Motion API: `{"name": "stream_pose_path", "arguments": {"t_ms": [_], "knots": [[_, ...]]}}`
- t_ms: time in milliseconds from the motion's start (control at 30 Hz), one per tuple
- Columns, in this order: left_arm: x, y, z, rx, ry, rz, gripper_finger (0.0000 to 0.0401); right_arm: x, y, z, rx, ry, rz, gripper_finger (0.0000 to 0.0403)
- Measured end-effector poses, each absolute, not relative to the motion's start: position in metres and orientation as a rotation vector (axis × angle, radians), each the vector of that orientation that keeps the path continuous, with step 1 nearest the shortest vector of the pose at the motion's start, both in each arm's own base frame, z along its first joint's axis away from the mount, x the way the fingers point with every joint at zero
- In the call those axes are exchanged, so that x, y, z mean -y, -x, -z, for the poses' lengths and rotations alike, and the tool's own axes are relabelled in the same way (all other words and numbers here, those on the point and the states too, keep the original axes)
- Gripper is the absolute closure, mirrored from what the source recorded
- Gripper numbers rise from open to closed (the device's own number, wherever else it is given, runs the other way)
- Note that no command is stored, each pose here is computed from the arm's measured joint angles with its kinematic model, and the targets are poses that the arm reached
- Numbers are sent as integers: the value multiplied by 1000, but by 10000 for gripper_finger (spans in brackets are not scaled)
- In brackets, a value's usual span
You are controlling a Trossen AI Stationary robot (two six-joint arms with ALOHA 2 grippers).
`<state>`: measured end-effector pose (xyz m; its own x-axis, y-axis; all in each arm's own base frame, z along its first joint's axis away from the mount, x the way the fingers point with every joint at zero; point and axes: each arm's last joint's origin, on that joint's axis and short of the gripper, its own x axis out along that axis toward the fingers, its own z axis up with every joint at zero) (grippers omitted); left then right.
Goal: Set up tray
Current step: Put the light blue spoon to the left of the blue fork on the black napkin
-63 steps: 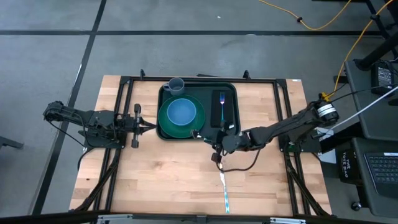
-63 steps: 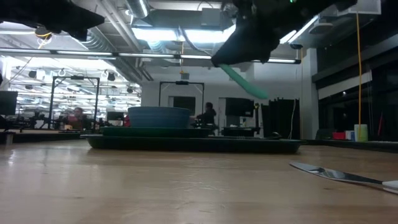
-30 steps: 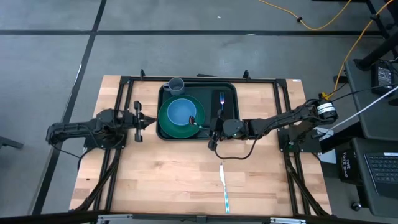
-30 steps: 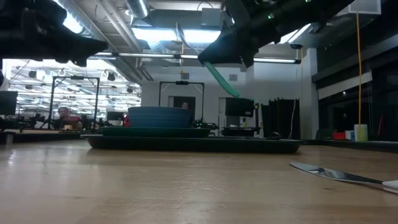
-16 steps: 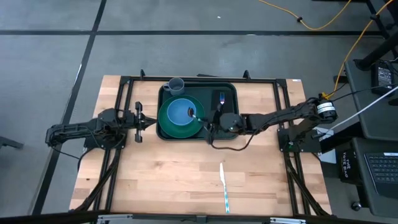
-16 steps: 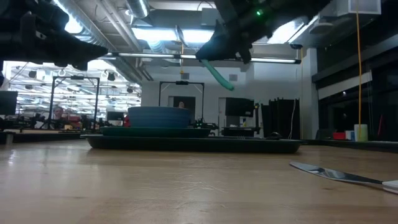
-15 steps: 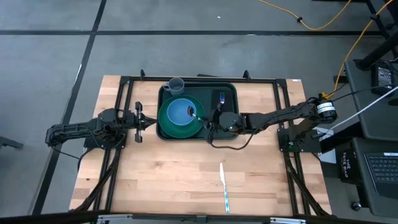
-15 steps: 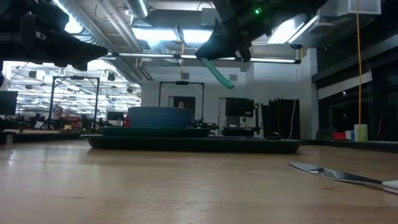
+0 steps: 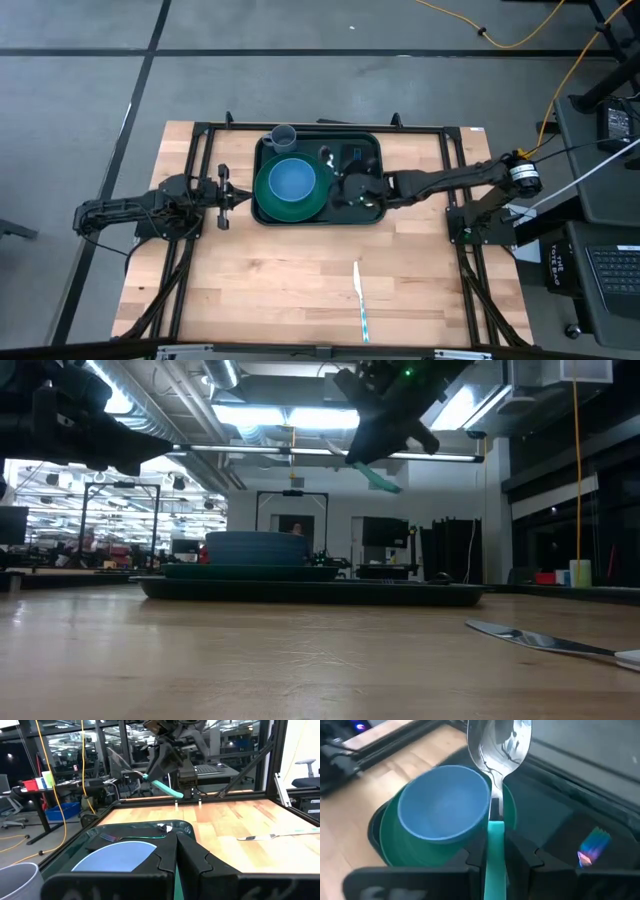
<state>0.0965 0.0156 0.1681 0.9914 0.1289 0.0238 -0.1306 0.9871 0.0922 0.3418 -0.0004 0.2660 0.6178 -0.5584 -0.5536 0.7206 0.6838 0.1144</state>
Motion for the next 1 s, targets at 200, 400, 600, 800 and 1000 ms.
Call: {"name": "stream_pose_path", "arguments": {"t_ms": [200,400,600,800,1000], "knots": [[-16,-96,-168,18,-94,-131,398,11,-338,-282,-528,-487,857,351],[-16,-96,-168,18,-94,-131,398,26,-335,-285,-548,-610,887,351],[-16,-96,-168,18,-93,-132,398,45,-331,-281,-541,-696,960,351],[-16,-96,-168,19,-93,-133,398,62,-334,-272,-541,-758,1015,351],[-16,-96,-168,19,-94,-133,398,79,-345,-239,-670,-823,1023,350]]}}
